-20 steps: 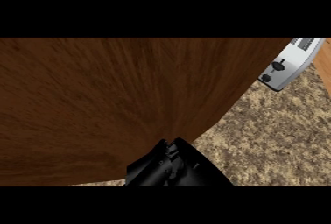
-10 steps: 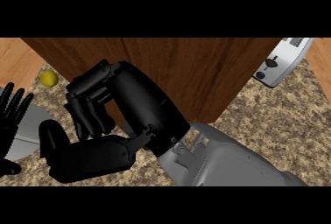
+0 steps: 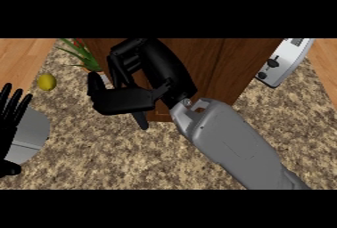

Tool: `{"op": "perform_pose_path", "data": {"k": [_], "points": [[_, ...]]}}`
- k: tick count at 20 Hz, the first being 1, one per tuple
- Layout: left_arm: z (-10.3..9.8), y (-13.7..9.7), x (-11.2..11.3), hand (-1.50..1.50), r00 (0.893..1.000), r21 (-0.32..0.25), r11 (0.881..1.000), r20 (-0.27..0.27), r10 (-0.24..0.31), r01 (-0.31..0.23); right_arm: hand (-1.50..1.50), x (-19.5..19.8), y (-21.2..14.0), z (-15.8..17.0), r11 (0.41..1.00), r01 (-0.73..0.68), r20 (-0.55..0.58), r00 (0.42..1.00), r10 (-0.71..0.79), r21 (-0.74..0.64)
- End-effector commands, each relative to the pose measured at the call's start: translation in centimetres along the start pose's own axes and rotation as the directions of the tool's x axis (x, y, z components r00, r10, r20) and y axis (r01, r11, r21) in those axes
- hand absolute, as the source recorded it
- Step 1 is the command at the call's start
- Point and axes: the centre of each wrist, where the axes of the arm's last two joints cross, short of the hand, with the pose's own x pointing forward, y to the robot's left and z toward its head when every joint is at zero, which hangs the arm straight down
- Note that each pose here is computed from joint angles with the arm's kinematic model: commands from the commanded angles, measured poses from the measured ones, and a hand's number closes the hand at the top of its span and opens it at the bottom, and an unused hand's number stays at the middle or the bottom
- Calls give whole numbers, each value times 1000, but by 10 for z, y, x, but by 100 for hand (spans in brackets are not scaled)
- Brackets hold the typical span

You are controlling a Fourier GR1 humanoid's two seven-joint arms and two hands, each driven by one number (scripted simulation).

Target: Pick up the wine, place it into the cabinet and close the cabinet

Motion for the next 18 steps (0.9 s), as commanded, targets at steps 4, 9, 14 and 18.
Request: {"op": "perform_pose_path", "data": {"k": [4, 9, 14, 18], "points": [[-4, 13, 1, -150, 1000, -14, 1000, -14, 6, -6, 150, -9, -49, -18, 997, -63, -15, 998, 62, -37], [-10, 14, 10, -150, 1000, -6, 1000, 11, 20, -20, 150, -32, -77, -15, 994, -84, 6, 996, 85, -67], [-7, -1, -4, -150, 1000, -41, 999, -6, 19, -19, 150, -49, -83, -16, 990, -106, -21, 994, 104, -91], [-16, 1, 3, -150, 1000, -60, 998, -14, 24, -25, 150, -36, -99, -19, 991, -104, -7, 995, 103, -81]]}}
